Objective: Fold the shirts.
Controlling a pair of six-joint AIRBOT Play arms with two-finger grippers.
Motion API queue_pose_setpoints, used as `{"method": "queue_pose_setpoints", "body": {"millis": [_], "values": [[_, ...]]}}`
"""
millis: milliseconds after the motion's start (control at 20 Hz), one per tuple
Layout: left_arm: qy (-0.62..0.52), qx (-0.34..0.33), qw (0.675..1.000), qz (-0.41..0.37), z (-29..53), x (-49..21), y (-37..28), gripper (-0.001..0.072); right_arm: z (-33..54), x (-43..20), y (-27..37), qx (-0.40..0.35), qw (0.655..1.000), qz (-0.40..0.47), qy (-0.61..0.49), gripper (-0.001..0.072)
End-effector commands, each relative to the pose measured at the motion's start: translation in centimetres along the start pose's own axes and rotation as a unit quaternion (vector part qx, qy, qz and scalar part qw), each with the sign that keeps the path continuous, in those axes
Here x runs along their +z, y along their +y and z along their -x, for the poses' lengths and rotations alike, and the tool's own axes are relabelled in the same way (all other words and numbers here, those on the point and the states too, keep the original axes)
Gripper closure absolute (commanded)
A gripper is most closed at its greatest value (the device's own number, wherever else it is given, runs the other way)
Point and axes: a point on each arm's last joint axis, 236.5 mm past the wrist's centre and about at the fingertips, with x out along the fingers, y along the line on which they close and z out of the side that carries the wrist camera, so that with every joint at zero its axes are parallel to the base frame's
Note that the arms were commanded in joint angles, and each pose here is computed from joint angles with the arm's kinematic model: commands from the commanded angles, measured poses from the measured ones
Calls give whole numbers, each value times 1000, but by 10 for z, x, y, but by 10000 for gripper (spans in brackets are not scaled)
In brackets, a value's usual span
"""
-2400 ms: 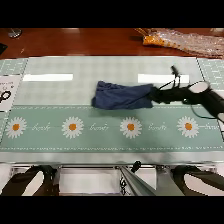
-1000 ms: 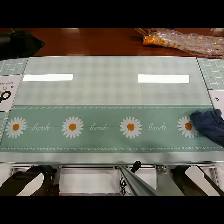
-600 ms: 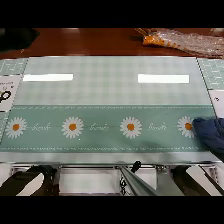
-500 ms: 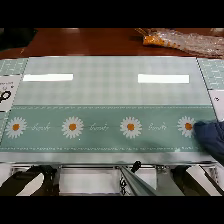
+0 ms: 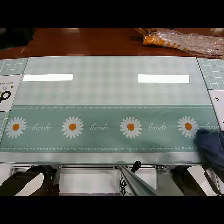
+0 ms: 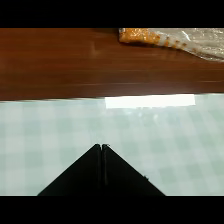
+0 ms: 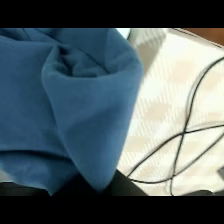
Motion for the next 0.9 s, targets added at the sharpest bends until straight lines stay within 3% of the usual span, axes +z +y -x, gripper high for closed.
{"method": "queue_pose_setpoints", "body": {"millis": [0, 400, 450, 500, 550, 650, 750, 850], "values": [[-22, 7, 1000, 0, -2, 10, 4, 687, -11, -12, -31, -74, 997, 1, 10, 673], [-31, 11, 999, 0, -7, 14, 8, 687, -8, -20, -54, -125, 992, -1, 27, 662], [-32, 11, 999, 0, -7, 14, 8, 687, -8, -21, -53, -123, 992, -1, 28, 542], [-34, 12, 999, 0, -7, 15, 8, 688, -8, -22, -52, -121, 992, -1, 31, 368], [-36, 12, 999, 0, -7, 16, 8, 688, -8, -24, -50, -116, 993, -1, 34, 303], [-36, 12, 999, 0, -7, 16, 9, 688, -9, -26, -44, -104, 994, 0, 39, 246], [-36, 12, 999, 0, -7, 16, 8, 688, -11, -20, -35, -83, 996, 2, 27, 244], [-36, 12, 999, 0, -7, 16, 8, 687, -7, 1, 0, -6, 999, 28, -18, 277]]}}
